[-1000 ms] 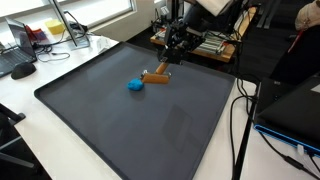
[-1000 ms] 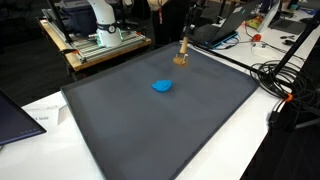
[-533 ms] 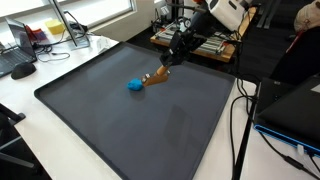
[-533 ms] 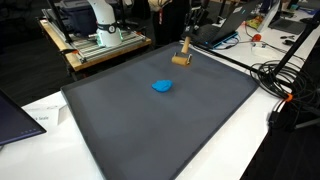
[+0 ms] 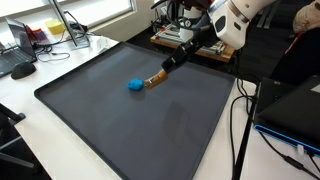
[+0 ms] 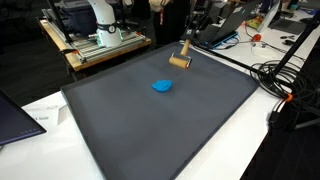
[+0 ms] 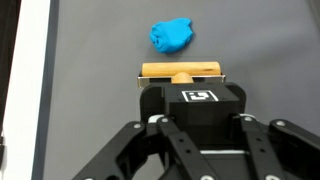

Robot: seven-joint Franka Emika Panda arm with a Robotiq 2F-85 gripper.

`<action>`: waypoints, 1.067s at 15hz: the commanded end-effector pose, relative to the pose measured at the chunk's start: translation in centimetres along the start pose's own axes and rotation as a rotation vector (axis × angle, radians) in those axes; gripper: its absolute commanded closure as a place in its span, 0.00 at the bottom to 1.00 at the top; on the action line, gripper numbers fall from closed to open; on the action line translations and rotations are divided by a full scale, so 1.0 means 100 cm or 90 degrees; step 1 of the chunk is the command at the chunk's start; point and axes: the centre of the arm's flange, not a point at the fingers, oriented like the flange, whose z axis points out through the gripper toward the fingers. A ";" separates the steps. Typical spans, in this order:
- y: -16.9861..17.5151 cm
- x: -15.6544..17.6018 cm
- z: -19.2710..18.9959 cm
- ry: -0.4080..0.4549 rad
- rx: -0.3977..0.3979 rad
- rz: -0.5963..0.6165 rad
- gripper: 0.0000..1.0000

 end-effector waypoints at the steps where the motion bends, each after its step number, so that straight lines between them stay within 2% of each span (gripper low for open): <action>1: 0.015 0.008 -0.005 -0.016 0.019 -0.035 0.78; 4: 0.026 -0.001 -0.008 0.011 0.061 -0.022 0.78; 8: 0.043 -0.029 -0.017 0.093 0.172 0.016 0.78; 10: 0.052 -0.048 -0.019 0.135 0.204 0.038 0.78; 16: 0.081 -0.122 -0.003 0.207 0.249 0.085 0.78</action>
